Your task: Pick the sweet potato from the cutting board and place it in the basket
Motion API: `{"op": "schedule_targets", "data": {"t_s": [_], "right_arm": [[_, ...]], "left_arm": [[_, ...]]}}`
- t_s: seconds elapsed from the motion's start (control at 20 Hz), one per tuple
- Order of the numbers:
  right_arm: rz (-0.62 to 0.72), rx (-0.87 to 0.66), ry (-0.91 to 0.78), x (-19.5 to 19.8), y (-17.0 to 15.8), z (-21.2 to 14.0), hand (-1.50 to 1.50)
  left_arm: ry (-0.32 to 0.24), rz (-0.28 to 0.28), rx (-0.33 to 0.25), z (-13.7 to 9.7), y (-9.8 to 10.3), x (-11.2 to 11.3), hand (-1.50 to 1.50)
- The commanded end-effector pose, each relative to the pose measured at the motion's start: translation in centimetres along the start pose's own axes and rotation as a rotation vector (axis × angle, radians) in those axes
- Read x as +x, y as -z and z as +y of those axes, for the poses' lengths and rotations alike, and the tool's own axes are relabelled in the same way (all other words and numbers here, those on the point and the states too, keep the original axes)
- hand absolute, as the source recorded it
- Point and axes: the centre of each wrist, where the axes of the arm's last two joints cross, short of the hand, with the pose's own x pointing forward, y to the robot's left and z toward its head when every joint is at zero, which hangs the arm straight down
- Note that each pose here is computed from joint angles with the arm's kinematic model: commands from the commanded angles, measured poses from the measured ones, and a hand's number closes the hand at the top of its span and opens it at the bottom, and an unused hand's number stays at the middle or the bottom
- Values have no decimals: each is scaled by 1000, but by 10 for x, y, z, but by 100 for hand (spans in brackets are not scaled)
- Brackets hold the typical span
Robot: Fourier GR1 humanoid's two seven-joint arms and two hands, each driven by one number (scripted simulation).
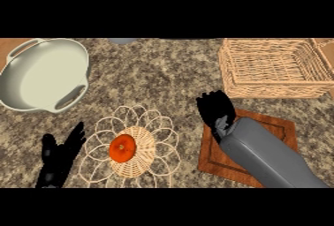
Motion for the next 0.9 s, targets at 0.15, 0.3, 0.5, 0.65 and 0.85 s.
{"op": "schedule_targets", "data": {"t_s": [0.15, 0.3, 0.5, 0.65, 0.85], "right_arm": [[-29, -4, 8, -1, 18, 8, -150], [-25, 15, 8, -3, 23, 18, -150], [23, 55, -39, 0, 18, 30, -150], [71, 97, -59, -11, 26, 22, -150], [72, 85, -48, -10, 38, 54, -150]], "left_arm": [[-8, 68, -4, -19, 10, -18, 0], [-11, 66, -5, 3, 1, -8, 0], [-16, 74, -3, 7, -10, -15, 0], [-12, 67, 22, 5, 3, 10, 0], [-9, 61, 13, 10, -9, -29, 0]]}}
